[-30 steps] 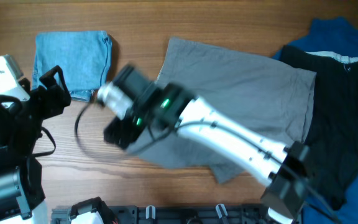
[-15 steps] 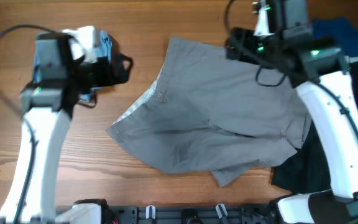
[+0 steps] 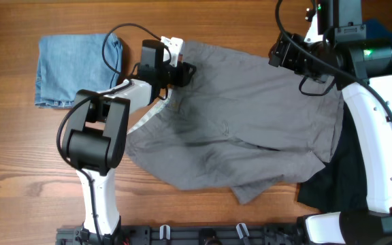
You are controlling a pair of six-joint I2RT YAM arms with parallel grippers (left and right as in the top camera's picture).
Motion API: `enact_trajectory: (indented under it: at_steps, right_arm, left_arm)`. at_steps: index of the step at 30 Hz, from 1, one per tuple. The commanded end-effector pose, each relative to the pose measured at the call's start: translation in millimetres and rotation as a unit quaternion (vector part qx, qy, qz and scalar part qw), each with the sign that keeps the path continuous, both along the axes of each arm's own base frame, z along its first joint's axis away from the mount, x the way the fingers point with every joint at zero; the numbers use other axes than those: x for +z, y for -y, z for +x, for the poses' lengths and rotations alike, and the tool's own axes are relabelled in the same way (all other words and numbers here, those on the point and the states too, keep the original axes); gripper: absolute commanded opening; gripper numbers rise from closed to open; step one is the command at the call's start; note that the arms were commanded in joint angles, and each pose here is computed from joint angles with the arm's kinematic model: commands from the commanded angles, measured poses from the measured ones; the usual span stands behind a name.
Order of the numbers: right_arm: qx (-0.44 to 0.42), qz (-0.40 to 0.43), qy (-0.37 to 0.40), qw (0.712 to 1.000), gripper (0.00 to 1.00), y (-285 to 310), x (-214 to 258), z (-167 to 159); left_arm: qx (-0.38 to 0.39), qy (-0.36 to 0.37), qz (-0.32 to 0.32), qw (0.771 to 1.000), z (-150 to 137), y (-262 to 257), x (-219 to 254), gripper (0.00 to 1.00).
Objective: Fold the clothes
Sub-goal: 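Lift the grey shorts and drag them left onto the table center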
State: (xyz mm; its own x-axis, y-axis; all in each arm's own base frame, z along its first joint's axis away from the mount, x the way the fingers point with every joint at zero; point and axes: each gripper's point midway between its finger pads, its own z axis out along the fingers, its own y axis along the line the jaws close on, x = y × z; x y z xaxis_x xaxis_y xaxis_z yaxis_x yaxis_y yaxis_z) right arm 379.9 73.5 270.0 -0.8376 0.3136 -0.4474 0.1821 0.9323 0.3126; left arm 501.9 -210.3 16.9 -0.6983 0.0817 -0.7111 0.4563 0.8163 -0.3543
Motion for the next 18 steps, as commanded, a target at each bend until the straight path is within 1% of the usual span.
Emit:
enact_trajectory:
  at_steps: [1,2,4,5,6,8,10,13,15,17,18]
  right_arm:
    - [0.0,-0.001,0.01,1.0,0.85,1,8,-1]
    - [0.0,-0.001,0.011,1.0,0.85,1,8,-1]
    - [0.0,-0.001,0.012,1.0,0.85,1,8,-1]
    - [0.0,-0.001,0.012,1.0,0.85,1,8,-1]
    - [0.0,-0.001,0.012,1.0,0.85,1,8,-1]
    - [0.0,-0.001,0.012,1.0,0.85,1,8,-1]
    - [0.012,-0.009,0.014,1.0,0.85,1,8,-1]
    - [0.021,-0.015,0.016,1.0,0.85,1,8,-1]
    - [0.021,-0.015,0.017,1.0,0.85,1,8,-1]
    - [0.021,-0.015,0.017,1.0,0.85,1,8,-1]
    - [0.021,-0.015,0.017,1.0,0.85,1,8,0]
  left_arm:
    - [-0.009,-0.012,0.012,1.0,-3,2,-28,0.52]
    - [-0.012,-0.025,0.01,1.0,-8,6,-40,0.5]
    - [-0.02,-0.043,0.015,0.999,-17,12,-50,0.51]
    - [-0.019,-0.041,0.016,0.999,-16,12,-50,0.54]
    - [-0.017,-0.027,0.011,0.999,-10,12,-45,0.56]
    - [-0.014,-0.01,0.007,1.0,-4,11,-39,0.56]
    - [-0.007,0.0,0.003,1.0,2,4,-27,0.63]
    - [0.024,0.039,-0.007,0.999,22,-25,15,0.68]
    - [0.057,0.021,-0.025,0.998,27,-40,17,0.75]
    - [0.064,-0.008,-0.021,0.998,21,-45,2,0.76]
    - [0.064,-0.022,-0.018,0.998,17,-45,-9,0.79]
